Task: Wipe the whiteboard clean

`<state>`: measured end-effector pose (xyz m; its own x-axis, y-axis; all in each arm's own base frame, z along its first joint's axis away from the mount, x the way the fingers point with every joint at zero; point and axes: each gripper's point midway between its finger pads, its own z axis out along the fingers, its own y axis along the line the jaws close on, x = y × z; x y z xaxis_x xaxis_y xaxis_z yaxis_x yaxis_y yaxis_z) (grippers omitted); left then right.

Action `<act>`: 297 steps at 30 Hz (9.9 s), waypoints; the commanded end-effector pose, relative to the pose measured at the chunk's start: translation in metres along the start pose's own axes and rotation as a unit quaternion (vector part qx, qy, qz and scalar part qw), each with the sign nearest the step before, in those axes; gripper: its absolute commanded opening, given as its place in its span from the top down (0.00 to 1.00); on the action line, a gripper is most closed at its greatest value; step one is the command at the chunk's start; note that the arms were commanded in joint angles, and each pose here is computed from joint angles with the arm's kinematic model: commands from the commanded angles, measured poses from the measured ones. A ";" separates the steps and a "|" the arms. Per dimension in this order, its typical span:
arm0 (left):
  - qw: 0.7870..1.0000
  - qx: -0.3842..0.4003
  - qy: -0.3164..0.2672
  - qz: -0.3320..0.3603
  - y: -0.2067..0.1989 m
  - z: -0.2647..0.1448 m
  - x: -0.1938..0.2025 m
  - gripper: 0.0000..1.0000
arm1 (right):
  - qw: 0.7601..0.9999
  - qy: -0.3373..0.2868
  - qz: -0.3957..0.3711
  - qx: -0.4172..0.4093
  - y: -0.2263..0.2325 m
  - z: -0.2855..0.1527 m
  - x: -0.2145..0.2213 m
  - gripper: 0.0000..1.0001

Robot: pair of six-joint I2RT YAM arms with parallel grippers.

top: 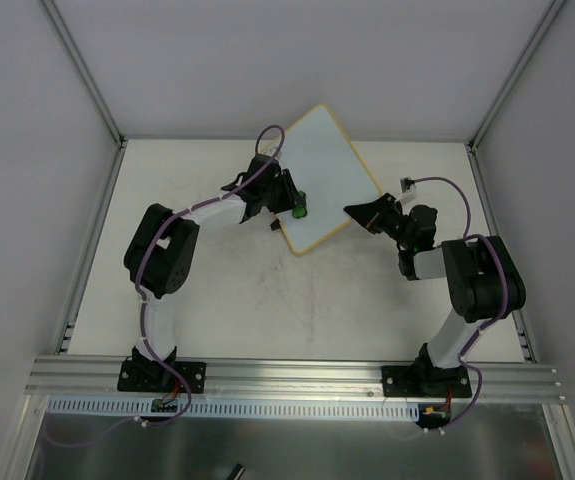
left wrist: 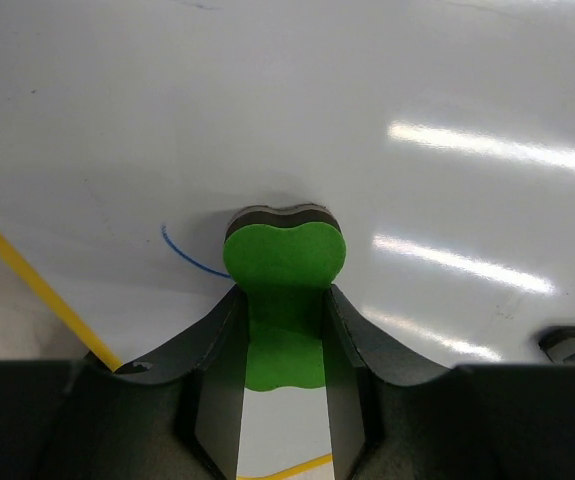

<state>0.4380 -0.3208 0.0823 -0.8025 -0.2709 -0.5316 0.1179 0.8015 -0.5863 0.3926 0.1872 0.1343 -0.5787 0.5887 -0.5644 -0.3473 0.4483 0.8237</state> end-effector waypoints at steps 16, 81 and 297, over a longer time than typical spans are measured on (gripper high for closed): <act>0.949 -0.251 0.098 -0.167 0.134 -0.011 0.080 1.00 | 0.992 0.026 -0.039 -0.113 0.064 0.000 0.006 1.00; 0.994 -0.099 0.040 0.024 -0.020 0.034 0.008 1.00 | 0.992 0.027 -0.038 -0.114 0.063 0.002 0.006 1.00; 0.977 -0.205 -0.041 0.039 0.150 -0.199 0.026 0.01 | 0.955 0.015 -0.191 0.227 0.046 -0.126 -0.030 0.01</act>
<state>0.3203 -0.0980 0.0901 -0.7746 -0.2118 -0.5959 -0.0931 0.9702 -0.2239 0.3134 0.1325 0.2010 -0.5072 0.3606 -0.7828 -0.2733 0.7941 0.5428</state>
